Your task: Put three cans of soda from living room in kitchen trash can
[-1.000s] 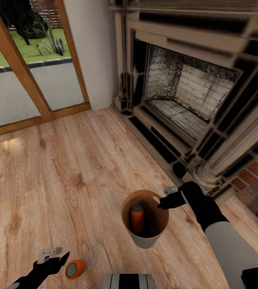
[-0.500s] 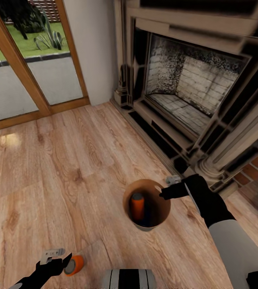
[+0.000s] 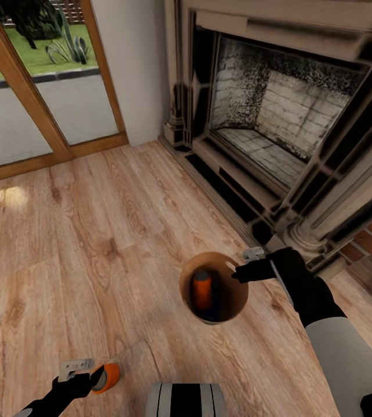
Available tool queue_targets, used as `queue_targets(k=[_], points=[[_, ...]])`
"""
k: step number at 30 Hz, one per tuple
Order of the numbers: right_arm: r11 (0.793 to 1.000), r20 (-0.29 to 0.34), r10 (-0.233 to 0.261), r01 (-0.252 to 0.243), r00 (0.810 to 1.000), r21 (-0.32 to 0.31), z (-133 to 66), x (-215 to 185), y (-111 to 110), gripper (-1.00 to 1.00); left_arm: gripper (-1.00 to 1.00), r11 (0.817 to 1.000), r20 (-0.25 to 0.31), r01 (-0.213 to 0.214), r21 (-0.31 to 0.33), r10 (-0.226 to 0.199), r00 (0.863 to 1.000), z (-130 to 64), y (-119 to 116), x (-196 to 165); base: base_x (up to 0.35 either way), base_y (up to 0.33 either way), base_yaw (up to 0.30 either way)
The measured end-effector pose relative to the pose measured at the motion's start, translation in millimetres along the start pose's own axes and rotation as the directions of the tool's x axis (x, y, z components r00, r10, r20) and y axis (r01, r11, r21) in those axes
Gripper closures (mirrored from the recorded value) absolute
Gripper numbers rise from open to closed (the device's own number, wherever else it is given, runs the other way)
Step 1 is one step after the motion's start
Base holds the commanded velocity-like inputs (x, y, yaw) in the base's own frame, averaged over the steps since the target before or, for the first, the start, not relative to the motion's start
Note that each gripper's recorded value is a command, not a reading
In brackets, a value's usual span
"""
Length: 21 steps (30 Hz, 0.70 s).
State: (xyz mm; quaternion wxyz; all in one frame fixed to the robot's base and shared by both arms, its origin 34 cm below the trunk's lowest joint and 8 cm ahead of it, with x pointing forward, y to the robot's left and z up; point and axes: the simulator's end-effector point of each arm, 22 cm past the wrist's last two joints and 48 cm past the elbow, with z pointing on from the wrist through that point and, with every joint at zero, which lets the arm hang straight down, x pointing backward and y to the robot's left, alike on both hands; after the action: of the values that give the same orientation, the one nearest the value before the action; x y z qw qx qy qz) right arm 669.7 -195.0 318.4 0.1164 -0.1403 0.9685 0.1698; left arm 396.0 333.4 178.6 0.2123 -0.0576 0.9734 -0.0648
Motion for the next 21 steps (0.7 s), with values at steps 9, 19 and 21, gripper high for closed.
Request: queue_targets(k=[9,19,21], points=[[1.000,0.020,0.023,-0.023,1.000,0.000,-1.4,-2,-5,1.00,-1.00,1.000,-0.006,-0.006,0.009,0.006,1.000,2.7,-4,4,0.000,0.000,0.000],[1.000,0.021,0.018,-0.018,1.000,0.004,11.3,3,-10,1.00,-1.00,1.000,-0.023,-0.007,0.012,0.007,1.000,12.7,-3,18,0.000,0.000,0.000],[1.000,0.022,0.019,-0.019,1.000,0.003,10.9,3,-9,1.00,-1.00,1.000,-0.023,-0.007,0.012,0.008,1.000,12.7,-3,18,0.000,0.000,0.000]])
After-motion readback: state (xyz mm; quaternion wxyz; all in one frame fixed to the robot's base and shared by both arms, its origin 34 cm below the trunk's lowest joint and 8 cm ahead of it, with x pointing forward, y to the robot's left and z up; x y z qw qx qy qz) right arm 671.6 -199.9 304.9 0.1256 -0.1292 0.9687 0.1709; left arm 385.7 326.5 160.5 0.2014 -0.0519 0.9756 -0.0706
